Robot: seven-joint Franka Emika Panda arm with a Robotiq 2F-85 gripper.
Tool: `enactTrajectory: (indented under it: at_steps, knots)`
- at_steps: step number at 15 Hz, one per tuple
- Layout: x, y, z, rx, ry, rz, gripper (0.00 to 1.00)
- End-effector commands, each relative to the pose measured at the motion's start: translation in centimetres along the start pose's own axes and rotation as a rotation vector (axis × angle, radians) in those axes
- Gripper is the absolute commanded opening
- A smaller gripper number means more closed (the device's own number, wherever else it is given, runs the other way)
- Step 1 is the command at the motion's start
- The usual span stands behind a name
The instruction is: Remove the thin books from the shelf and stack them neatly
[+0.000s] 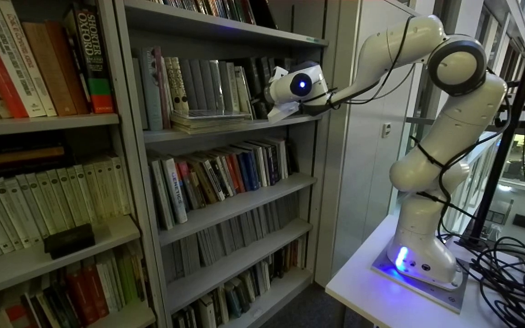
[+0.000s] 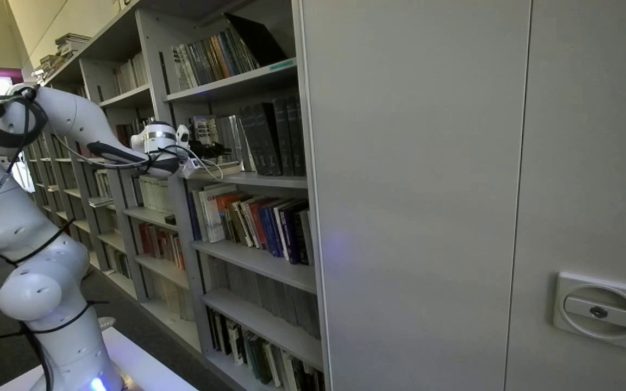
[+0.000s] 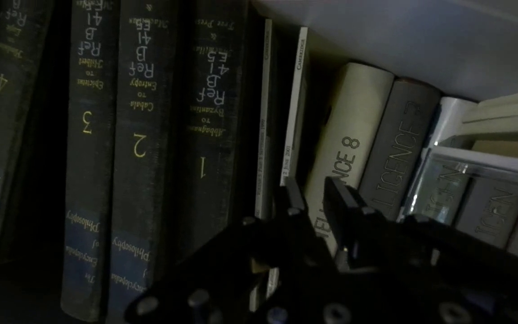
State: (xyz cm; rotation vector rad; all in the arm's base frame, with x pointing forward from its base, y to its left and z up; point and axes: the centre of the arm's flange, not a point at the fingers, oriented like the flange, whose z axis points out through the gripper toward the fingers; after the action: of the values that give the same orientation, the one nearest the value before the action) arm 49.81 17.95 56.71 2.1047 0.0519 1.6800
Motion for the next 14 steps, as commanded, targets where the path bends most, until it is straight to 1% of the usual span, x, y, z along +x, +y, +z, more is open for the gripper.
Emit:
enactTrajectory:
  at_steps: [1,2,3,9,13,14]
  knots:
    - [1.1,-0.2,3.9,-0.045,0.002,0.011,0.34]
    - [1.3,-0.2,4.5,-0.054,-0.003,0.017,0.40]
    - [1.2,-0.1,5.0,-0.063,-0.007,0.021,0.37]
    - [1.3,-0.1,7.3,-0.097,-0.022,0.026,0.31]
    - [1.1,-0.6,8.6,-0.096,-0.035,0.035,0.33]
    - [1.3,-0.6,8.7,-0.094,-0.038,0.037,0.35]
